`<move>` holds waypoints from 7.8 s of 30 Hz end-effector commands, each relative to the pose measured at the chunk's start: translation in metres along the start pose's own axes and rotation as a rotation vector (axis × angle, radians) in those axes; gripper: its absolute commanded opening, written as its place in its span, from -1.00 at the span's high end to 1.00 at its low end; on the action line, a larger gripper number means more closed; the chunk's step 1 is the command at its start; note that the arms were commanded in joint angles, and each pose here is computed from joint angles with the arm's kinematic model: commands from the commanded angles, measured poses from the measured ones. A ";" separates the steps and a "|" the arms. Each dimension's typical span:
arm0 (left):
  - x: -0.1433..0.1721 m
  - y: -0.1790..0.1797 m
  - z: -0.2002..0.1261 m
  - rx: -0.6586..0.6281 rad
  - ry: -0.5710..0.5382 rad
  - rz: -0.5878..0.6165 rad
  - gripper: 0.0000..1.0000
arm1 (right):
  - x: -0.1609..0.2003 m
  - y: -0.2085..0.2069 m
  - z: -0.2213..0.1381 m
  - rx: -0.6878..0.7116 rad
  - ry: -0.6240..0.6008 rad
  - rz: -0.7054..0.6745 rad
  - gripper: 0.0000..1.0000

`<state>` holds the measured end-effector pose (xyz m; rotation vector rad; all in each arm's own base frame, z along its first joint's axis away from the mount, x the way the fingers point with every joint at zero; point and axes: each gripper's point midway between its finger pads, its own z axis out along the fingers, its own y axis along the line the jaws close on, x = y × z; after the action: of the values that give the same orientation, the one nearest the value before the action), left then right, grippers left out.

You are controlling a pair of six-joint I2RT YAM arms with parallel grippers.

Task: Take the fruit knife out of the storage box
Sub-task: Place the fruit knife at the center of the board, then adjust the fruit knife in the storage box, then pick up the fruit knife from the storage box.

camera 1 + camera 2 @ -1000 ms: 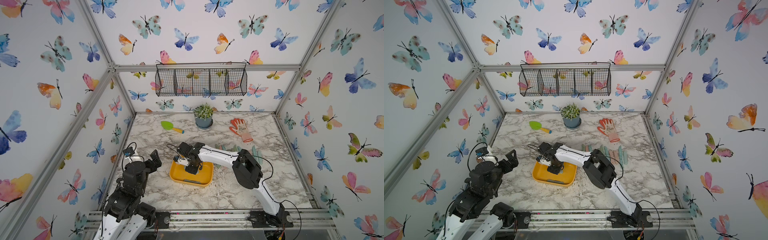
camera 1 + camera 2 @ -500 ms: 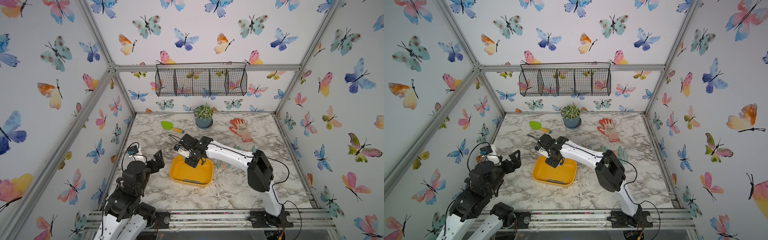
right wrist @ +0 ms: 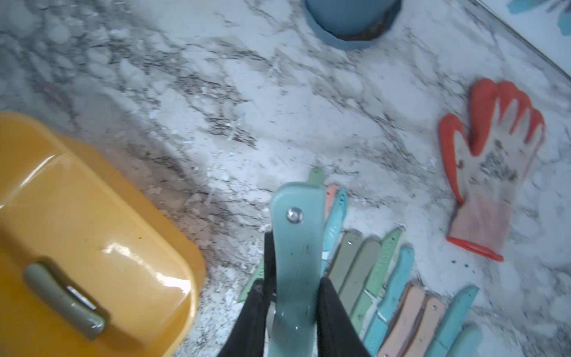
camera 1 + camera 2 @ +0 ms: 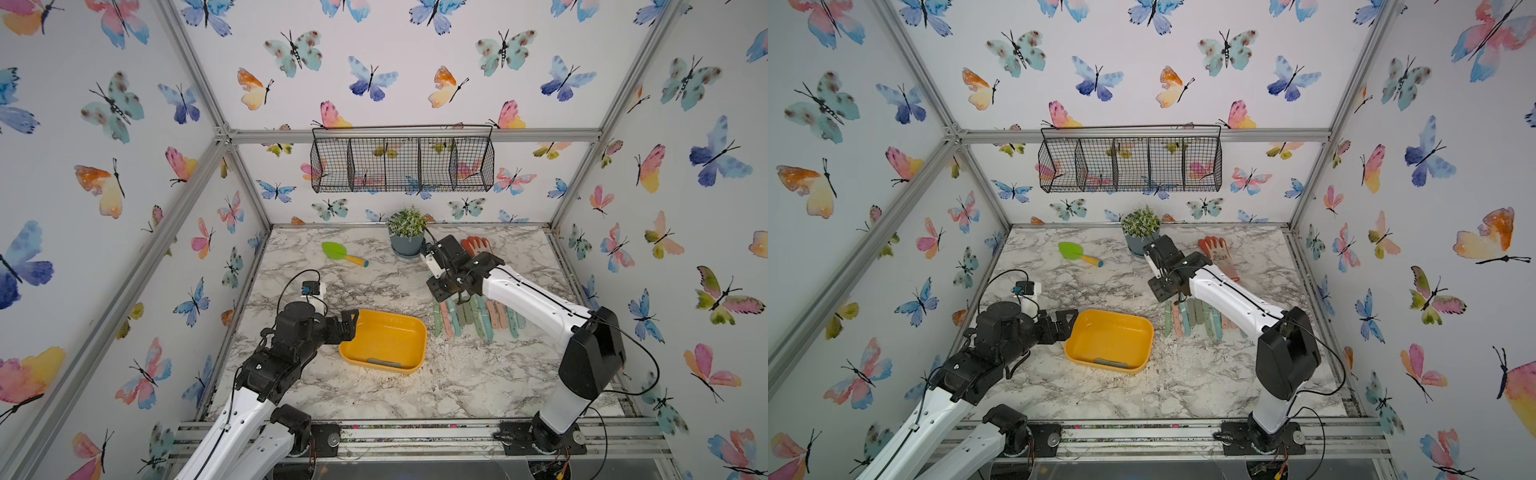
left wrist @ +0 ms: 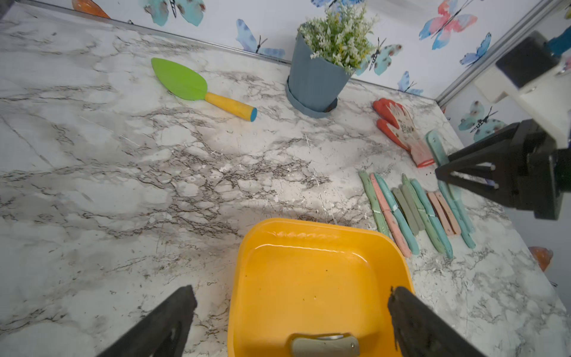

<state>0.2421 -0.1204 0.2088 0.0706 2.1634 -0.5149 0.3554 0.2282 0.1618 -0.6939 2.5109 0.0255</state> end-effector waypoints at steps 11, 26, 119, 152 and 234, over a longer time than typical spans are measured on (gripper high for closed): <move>0.023 -0.021 0.016 0.068 0.141 0.057 -0.97 | 0.104 -0.159 0.028 0.188 0.138 0.436 0.53; 0.020 -0.020 0.015 0.060 0.127 0.057 -0.97 | 0.181 -0.214 0.059 0.257 0.309 0.546 0.53; -0.029 0.035 -0.042 -0.226 -0.218 -0.074 -0.97 | 0.138 0.203 0.081 -0.321 0.311 -0.829 0.02; -0.029 0.036 -0.043 -0.233 -0.221 -0.078 -0.97 | 0.107 0.252 0.025 -0.642 0.047 -0.898 -0.07; -0.035 0.042 -0.055 -0.260 -0.270 -0.097 -0.97 | 0.075 0.234 0.106 -0.460 0.212 -0.794 0.47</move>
<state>0.2321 -0.0595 0.2514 -0.2164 1.9640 -0.2908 0.2496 0.4292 0.0192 -1.8888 2.1544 0.2754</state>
